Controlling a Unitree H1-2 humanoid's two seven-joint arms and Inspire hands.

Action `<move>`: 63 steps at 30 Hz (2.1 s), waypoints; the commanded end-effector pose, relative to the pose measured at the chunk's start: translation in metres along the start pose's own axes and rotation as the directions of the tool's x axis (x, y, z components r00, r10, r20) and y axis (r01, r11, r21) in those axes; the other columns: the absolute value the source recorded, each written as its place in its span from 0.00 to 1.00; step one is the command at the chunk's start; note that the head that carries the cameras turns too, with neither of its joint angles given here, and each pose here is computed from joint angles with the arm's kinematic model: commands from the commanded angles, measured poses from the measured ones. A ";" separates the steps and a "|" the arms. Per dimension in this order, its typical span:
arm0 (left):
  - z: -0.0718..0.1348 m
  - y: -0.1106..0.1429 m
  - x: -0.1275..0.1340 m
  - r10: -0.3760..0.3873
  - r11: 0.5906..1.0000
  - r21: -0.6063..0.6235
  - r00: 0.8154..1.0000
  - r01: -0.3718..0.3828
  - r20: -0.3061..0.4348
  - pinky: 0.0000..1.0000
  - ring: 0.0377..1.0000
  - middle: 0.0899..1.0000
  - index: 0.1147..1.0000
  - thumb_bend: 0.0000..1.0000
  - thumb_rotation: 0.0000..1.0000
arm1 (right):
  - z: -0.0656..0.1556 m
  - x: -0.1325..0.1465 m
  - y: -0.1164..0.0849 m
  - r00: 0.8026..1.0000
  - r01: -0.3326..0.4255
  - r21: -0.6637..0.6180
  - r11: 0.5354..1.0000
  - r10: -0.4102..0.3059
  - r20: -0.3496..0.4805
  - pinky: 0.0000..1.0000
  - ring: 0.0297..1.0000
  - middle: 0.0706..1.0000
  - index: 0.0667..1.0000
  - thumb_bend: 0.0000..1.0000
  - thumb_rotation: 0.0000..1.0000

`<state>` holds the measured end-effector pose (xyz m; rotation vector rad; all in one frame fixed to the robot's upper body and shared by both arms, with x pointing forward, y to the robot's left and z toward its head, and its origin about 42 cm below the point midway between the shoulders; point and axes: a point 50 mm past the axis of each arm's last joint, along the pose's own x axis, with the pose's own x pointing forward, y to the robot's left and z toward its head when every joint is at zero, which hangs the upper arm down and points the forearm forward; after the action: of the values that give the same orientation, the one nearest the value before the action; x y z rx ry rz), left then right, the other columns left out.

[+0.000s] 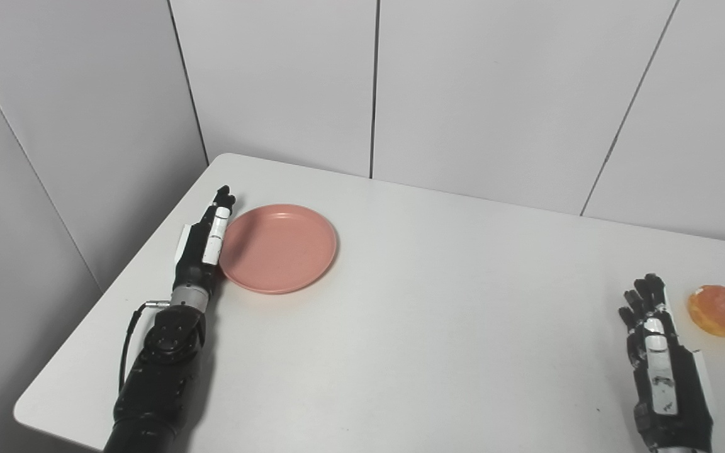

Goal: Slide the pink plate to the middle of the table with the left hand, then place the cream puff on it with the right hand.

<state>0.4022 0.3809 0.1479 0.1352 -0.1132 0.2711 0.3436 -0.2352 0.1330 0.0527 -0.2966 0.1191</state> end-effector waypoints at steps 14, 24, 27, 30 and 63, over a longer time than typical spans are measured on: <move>0.014 -0.021 0.003 -0.123 0.986 -0.116 0.992 0.123 0.007 0.84 0.85 0.83 0.83 0.80 1.00 | -0.032 -0.035 -0.006 0.992 0.041 0.016 0.999 -0.039 -0.123 1.00 1.00 1.00 1.00 0.46 0.88; 0.011 -0.041 0.000 -0.255 0.962 -0.105 0.967 0.253 -0.009 0.81 0.81 0.79 0.80 0.83 1.00 | -0.030 -0.035 -0.003 0.991 0.042 0.010 0.999 -0.040 -0.128 1.00 1.00 1.00 1.00 0.51 0.87; 0.010 -0.048 -0.002 -0.283 0.954 -0.110 0.959 0.279 -0.016 0.81 0.80 0.78 0.78 0.82 1.00 | -0.030 -0.034 -0.003 0.992 0.039 0.003 0.999 -0.039 -0.122 1.00 1.00 1.00 1.00 0.53 0.88; 0.010 -0.054 -0.003 -0.309 0.946 -0.110 0.951 0.306 -0.018 0.82 0.81 0.79 0.78 0.81 1.00 | -0.030 -0.034 -0.003 0.993 0.038 0.007 0.999 -0.037 -0.115 1.00 1.00 1.00 1.00 0.52 0.87; 0.024 -0.132 -0.045 -0.563 0.820 -0.132 0.827 0.557 -0.006 0.95 0.92 0.90 0.89 0.77 1.00 | -0.043 -0.028 0.005 0.995 0.032 0.044 0.999 -0.027 -0.099 1.00 1.00 1.00 1.00 0.66 0.84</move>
<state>0.3941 0.2496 0.1473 0.0184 -0.0488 -0.2687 0.3539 -0.2320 0.1334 0.0799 -0.3217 0.1200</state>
